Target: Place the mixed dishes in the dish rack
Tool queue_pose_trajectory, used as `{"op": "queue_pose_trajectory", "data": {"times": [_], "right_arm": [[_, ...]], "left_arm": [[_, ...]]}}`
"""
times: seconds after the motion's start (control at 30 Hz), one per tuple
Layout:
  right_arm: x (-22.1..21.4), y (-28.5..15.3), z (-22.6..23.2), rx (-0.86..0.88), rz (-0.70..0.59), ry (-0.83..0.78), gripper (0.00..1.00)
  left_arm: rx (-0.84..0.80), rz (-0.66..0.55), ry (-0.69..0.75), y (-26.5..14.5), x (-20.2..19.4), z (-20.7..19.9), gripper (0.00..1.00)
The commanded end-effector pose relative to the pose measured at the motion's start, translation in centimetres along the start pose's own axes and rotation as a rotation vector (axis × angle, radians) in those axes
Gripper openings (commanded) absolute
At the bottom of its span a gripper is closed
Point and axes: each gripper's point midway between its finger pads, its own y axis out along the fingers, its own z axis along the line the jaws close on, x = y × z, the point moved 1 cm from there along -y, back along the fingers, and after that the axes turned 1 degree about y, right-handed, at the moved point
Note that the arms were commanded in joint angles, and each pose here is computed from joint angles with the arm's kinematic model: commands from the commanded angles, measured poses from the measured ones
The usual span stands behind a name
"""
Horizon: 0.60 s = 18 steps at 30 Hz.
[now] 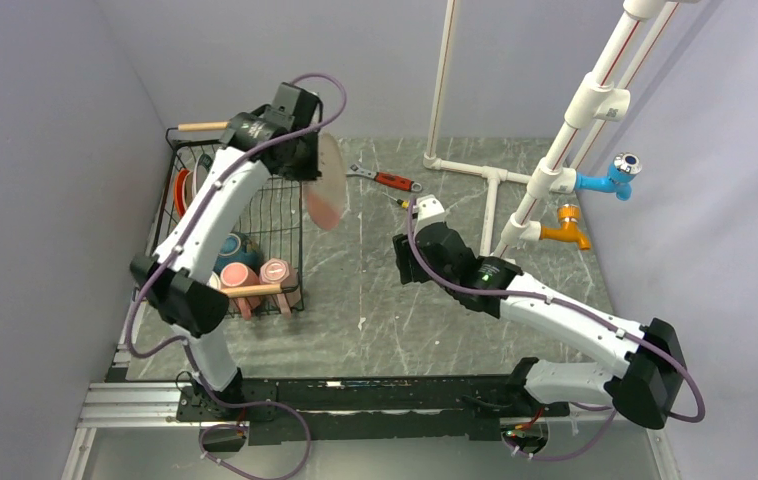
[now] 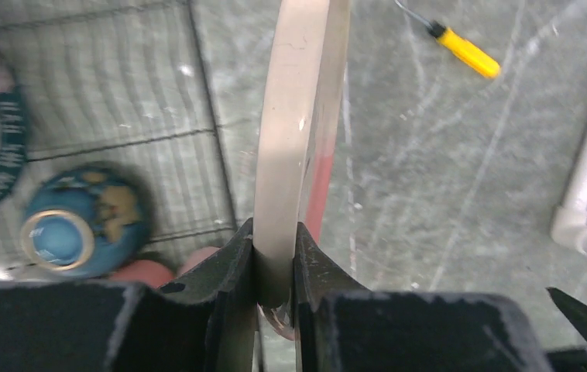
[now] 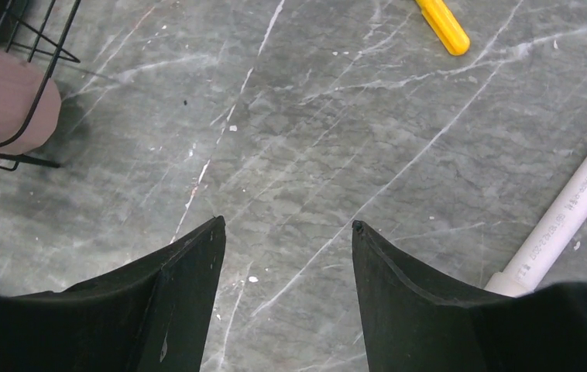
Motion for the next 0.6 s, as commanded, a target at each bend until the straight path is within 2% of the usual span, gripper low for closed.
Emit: {"op": "queue_pose_trajectory", "data": {"times": [0.0,0.07,0.17,0.4,0.57], "right_arm": [[0.2,0.6,-0.1,0.001,0.006,0.047,0.63],[0.1,0.9,-0.1,0.003,0.025,0.049,0.63],[-0.1,1.2,0.2,0.020,0.046,0.047,0.63],[-1.1,1.6,0.4,0.049,0.077,0.059,0.63],[-1.6,1.8,0.1,0.048,0.095,0.062,0.63]], "left_arm": [[0.135,-0.432,-0.004,-11.2,6.9,3.9,0.00],[0.197,-0.513,0.009,-13.6,7.7,5.5,0.00],[0.309,-0.568,0.008,-15.7,8.0,8.3,0.00],[0.479,-0.538,0.070,-15.7,6.0,13.4,0.00],[0.593,-0.522,0.089,-15.4,5.6,15.6,0.00]]}}
